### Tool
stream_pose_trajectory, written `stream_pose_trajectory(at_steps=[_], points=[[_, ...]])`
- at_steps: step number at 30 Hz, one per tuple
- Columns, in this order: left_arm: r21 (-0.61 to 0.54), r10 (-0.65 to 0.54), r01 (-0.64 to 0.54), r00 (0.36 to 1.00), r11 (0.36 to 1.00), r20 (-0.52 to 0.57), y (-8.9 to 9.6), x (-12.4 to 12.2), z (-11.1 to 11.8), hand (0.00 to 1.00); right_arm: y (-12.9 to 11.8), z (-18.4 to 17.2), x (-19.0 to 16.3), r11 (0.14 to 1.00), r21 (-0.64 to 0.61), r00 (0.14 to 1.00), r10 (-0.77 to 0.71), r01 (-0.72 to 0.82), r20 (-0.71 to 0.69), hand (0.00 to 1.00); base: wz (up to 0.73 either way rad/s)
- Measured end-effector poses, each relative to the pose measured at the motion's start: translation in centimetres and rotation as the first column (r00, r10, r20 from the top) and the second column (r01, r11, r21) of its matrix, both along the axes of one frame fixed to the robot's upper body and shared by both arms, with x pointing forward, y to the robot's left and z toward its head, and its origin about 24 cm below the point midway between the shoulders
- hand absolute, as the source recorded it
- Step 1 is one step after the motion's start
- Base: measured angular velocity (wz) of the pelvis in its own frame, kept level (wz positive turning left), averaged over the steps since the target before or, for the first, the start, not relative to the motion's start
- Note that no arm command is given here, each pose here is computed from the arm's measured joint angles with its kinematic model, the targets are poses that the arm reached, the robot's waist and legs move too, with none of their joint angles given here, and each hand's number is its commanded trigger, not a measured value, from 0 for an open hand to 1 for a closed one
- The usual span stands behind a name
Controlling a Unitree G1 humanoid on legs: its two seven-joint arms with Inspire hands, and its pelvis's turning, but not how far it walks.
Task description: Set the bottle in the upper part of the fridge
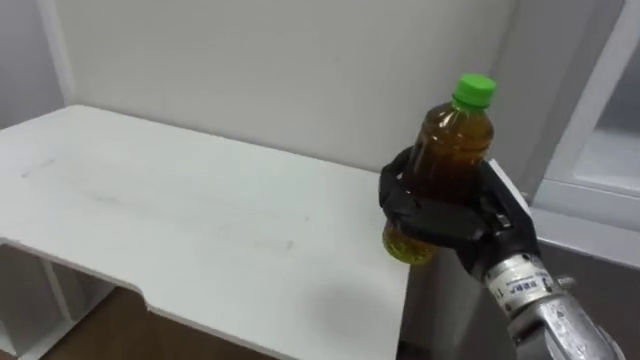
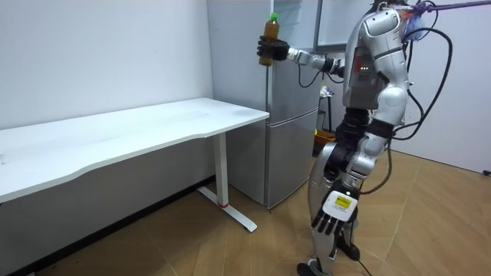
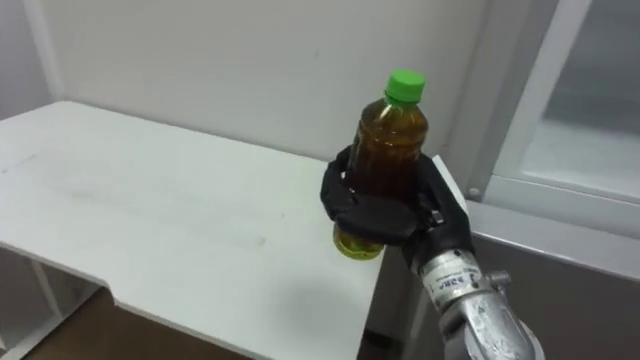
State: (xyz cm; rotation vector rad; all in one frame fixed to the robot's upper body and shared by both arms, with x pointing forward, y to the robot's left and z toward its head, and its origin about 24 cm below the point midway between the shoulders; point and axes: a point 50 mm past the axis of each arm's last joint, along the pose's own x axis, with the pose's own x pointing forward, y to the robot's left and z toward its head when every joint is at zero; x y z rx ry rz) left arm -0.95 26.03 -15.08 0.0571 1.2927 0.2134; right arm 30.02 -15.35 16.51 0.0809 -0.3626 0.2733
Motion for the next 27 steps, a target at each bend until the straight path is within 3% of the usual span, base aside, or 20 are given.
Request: stream_pose_trajectory(at_steps=[15, 27], points=[[-0.005, 0.017, -0.017, 0.999, 1.0, -0.031, -0.1, -0.8, -0.2, 0.0, -2.7, 6.2, -2.4, 0.997, 0.05, 0.96, -0.065, 0.053, 0.271, 1.0, -0.08], [0.013, 0.059, -0.059, 0.997, 0.998, -0.04, 0.6, -1.6, 0.0, 0.0, -6.7, 6.9, -3.5, 0.966, 0.09, 0.919, -0.257, 0.241, 0.299, 1.0, -0.03]])
